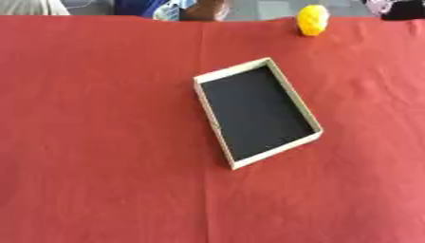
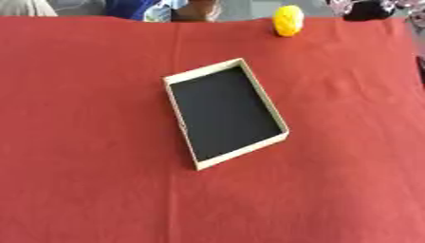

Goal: Pick up objects on the table and place them in the box.

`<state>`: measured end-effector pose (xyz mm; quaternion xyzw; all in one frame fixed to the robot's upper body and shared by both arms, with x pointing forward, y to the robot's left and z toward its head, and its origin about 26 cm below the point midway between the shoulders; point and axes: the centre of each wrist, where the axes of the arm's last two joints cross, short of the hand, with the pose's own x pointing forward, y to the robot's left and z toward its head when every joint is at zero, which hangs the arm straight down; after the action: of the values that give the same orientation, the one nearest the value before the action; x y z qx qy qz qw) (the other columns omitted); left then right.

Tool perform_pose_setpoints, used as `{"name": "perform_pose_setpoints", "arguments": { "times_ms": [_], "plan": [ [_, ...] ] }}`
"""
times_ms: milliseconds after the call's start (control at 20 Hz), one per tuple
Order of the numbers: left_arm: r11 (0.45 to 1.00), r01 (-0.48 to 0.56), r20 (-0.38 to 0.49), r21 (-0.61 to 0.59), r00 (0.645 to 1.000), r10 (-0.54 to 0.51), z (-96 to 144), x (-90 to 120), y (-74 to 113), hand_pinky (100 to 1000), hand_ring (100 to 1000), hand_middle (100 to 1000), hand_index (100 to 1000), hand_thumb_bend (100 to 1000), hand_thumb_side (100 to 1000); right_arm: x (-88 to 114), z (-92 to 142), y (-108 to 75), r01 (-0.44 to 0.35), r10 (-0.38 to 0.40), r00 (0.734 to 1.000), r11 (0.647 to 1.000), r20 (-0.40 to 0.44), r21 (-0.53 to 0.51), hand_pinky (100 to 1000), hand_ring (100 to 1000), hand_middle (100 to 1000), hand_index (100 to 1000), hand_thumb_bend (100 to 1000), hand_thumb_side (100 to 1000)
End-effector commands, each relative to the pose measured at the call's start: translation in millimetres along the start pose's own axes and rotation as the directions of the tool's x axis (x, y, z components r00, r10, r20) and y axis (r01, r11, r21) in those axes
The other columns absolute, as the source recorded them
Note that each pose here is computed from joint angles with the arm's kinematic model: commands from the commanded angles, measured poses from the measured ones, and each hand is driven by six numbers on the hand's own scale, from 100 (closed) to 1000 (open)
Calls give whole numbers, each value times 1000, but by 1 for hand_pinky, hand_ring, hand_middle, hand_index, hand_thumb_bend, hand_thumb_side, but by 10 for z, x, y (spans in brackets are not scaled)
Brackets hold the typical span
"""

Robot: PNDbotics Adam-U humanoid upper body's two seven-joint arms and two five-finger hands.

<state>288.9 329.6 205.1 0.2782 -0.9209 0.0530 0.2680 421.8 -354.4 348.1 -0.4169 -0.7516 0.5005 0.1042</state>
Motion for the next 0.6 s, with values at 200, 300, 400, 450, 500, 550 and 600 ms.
{"name": "perform_pose_setpoints", "arguments": {
  "times_ms": [200,300,400,450,500,550,600],
  "plan": [
    [999,-3,45,-34,999,4,-97,78,1,881,847,673,795,100,674,577,-225,-197,83,-94,953,995,288,53,760,708,492,615,100,100],
    [999,-6,47,-40,999,8,-103,83,-6,881,847,674,795,100,674,735,-294,-152,109,-133,929,990,346,89,771,712,491,616,100,100],
    [999,-9,48,-45,999,12,-105,86,-15,881,847,674,795,100,674,876,-360,-104,128,-167,903,984,395,122,775,715,490,617,100,100],
    [999,-11,48,-48,999,13,-106,87,-19,881,847,674,795,100,674,932,-387,-89,135,-178,892,982,415,133,774,712,490,616,100,100],
    [999,-13,49,-50,999,15,-107,89,-23,881,847,674,796,100,673,985,-414,-75,138,-186,881,980,434,140,776,714,491,617,100,100],
    [999,-15,49,-52,999,17,-109,91,-28,881,847,674,796,100,673,1025,-433,-49,142,-195,873,979,448,149,777,716,492,618,100,100],
    [998,-17,50,-56,999,20,-110,94,-34,881,847,674,796,100,673,1057,-447,-10,145,-205,866,976,456,162,779,719,492,619,100,100]
  ]
}}
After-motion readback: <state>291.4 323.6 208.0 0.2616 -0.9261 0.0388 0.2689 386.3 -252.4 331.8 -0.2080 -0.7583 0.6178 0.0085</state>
